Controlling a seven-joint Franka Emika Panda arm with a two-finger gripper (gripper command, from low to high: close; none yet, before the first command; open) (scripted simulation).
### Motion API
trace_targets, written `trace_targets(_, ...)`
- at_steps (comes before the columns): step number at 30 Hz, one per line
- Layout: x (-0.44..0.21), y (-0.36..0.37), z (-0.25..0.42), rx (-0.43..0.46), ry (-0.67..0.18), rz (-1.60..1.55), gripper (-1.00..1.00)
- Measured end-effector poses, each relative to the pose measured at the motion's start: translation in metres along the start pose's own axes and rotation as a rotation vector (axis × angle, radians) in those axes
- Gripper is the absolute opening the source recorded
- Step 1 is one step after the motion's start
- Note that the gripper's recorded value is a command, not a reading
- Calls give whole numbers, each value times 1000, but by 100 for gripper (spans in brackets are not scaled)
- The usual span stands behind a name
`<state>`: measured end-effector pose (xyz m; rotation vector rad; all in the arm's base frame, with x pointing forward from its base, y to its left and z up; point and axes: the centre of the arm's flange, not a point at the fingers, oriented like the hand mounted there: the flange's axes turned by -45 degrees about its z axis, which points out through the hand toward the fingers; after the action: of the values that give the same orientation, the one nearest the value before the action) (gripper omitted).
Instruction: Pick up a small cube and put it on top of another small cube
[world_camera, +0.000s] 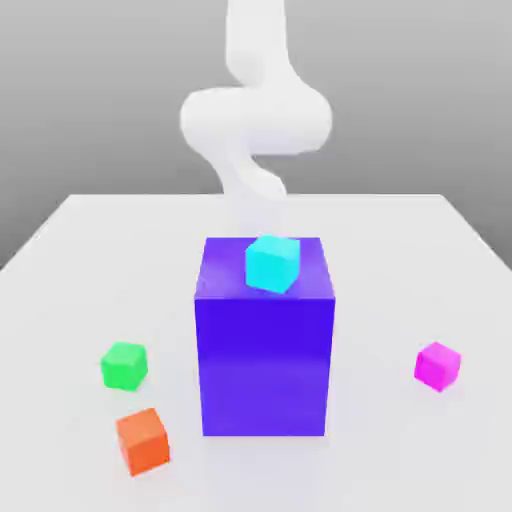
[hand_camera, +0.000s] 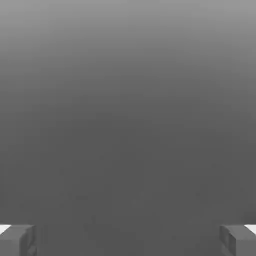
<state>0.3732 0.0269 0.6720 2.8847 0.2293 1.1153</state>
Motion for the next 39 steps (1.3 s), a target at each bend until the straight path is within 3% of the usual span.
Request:
trace_targets(9,-54,-112,150,141,-192,-633,0)
trace_targets(17,-154,-207,239,348,-302,-1186,0)
trace_targets(28,-345,-308,279,773,-328,-1939,0)
trace_targets(36,-399,-314,326,825,-328,-1988,0)
trace_targets(37,-404,-313,331,823,-329,-1990,-100)
trace_targets(39,-404,-313,331,823,-330,-1990,-100)
